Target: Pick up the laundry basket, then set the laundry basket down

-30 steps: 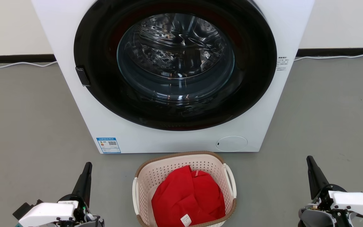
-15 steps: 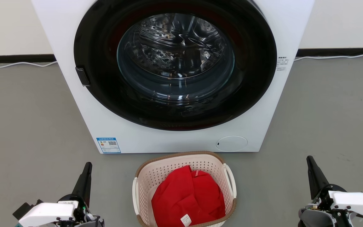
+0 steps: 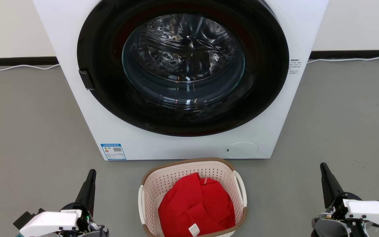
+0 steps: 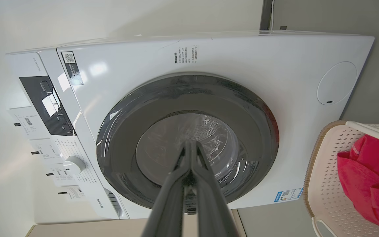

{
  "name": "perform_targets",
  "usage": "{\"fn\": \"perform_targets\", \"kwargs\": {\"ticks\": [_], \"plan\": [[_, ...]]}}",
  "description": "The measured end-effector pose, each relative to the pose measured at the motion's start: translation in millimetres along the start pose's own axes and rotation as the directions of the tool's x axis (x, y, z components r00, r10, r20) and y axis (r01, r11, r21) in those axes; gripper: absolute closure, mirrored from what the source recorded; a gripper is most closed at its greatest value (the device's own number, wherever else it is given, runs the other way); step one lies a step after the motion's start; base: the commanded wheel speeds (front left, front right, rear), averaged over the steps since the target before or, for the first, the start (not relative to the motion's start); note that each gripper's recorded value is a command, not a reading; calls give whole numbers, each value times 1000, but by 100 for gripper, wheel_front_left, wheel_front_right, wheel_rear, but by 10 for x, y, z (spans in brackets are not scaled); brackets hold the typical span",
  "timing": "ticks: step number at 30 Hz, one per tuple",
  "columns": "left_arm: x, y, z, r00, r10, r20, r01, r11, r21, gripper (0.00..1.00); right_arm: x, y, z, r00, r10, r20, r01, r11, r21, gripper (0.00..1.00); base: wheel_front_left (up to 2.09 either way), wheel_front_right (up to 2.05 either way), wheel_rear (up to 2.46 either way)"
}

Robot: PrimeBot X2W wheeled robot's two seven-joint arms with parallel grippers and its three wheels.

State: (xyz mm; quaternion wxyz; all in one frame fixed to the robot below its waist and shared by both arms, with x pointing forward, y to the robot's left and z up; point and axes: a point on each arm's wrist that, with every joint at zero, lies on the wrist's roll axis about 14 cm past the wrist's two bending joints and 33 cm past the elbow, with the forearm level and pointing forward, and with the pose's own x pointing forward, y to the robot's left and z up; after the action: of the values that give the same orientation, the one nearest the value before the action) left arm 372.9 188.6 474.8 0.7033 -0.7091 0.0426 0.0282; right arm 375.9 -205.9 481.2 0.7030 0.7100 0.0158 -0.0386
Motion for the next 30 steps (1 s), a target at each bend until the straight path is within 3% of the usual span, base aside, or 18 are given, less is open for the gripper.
{"fn": "perform_targets", "kwargs": {"ticks": [30], "plan": [[0,0,0,1000,0,0,0,1000,0,100,0,0,0,1000,0,0,0,1000,0,100,0,0,0]]}}
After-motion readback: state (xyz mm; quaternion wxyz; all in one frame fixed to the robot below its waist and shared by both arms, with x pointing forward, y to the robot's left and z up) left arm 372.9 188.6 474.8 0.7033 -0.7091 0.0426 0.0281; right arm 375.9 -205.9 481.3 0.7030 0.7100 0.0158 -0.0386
